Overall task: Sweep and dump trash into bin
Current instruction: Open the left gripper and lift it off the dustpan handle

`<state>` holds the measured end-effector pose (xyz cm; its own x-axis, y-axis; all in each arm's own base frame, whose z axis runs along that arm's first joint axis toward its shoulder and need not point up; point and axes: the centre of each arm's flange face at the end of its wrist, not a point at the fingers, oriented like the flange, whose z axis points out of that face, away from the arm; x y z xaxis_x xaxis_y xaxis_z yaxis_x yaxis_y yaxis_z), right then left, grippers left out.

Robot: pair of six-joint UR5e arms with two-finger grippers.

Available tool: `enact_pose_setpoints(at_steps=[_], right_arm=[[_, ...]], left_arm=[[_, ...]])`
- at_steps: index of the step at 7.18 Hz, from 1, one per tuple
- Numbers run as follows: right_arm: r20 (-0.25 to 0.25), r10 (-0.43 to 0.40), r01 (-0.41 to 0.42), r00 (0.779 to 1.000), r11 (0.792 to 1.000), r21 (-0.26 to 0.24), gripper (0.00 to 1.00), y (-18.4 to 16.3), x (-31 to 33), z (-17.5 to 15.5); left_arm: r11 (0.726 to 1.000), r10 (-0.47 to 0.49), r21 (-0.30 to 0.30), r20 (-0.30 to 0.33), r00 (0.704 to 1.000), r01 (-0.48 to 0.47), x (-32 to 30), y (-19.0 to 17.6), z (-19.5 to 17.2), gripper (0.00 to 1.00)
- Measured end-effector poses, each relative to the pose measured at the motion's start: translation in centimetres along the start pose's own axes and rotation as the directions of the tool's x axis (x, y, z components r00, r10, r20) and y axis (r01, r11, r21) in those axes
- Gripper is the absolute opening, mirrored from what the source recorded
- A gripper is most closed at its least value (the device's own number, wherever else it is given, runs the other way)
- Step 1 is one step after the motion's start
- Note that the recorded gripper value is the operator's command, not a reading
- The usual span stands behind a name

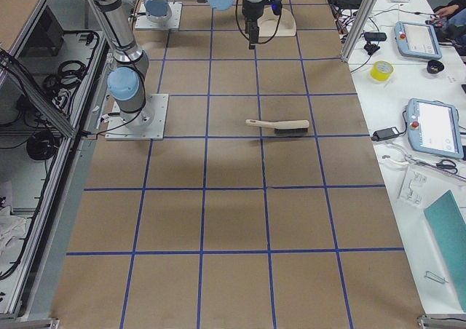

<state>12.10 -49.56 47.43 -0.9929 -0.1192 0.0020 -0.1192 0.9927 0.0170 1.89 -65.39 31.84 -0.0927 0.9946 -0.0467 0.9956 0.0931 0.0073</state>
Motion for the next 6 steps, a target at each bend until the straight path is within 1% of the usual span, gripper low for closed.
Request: enact_pose_setpoints(at_steps=[1,2,3,4,5,6], right_arm=[[0.000,0.000,0.000,1.000,1.000,0.000,1.00,0.0,0.0,0.0],[0.000,0.000,0.000,1.000,1.000,-0.001,1.00,0.0,0.0,0.0],[0.000,0.000,0.000,1.000,1.000,-0.001,1.00,0.0,0.0,0.0],[0.000,0.000,0.000,1.000,1.000,-0.002,1.00,0.0,0.0,0.0],[0.000,0.000,0.000,1.000,1.000,-0.002,1.00,0.0,0.0,0.0],[0.000,0.000,0.000,1.000,1.000,-0.003,1.00,0.0,0.0,0.0]], left_arm=[[0.998,-0.066,0.005,-0.007,0.998,0.066,1.7,-1.8,-3.3,0.94],[0.988,-0.155,0.010,-0.029,0.988,0.155,4.2,-4.1,-6.9,0.99],[0.963,-0.267,0.017,-0.055,0.962,0.268,7.2,-5.8,-10.4,1.00],[0.905,-0.423,0.021,-0.077,0.903,0.425,10.3,-6.9,-13.8,1.00],[0.812,-0.579,0.018,-0.099,0.809,0.584,13.2,-7.8,-16.6,1.00],[0.687,-0.721,0.003,-0.122,0.683,0.726,16.0,-9.0,-18.5,1.00]])
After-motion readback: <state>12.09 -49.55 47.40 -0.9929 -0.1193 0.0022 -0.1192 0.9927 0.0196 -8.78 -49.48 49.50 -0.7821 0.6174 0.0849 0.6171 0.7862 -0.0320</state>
